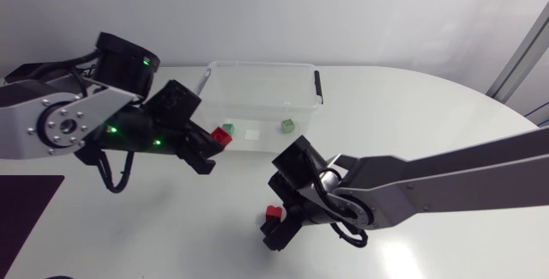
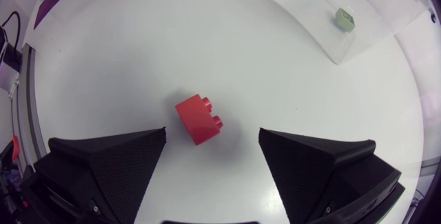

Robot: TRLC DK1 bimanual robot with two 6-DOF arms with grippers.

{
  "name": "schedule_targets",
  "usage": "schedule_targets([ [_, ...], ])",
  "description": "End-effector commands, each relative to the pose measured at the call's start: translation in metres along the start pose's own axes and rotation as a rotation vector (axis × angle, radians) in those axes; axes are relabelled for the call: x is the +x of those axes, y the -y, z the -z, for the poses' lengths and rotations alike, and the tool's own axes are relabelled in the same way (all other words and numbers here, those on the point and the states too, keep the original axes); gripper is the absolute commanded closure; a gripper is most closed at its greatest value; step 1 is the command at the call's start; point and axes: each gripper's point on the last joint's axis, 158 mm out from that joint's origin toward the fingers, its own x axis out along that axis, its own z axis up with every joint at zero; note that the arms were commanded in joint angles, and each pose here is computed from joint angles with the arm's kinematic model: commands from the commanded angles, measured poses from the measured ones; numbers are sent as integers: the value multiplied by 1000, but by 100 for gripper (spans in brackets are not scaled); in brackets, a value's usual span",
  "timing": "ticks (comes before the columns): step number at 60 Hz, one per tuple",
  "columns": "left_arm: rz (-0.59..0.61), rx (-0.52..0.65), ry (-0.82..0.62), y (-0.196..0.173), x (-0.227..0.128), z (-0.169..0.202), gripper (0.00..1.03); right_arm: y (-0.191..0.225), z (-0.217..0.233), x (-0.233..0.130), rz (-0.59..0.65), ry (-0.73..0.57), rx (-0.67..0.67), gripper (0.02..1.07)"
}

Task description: Place the duplo bricks in the container

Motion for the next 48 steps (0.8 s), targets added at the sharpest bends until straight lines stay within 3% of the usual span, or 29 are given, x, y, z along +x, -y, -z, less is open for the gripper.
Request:
schedule_targets([
  [1, -41, 16, 79, -14, -23, -27, 77, 2, -6, 3, -13, 2, -8, 15],
  [14, -95, -7, 149, -38, -41, -55, 77, 2, -5, 6, -9, -66, -16, 33],
  [27, -108, -6, 171, -46, -44, -70, 77, 4, -7, 6, -6, -116, -41, 71],
  [48, -149, -67, 249, -72, -31, -97, 77, -1, 2, 6, -6, -176, -81, 75],
])
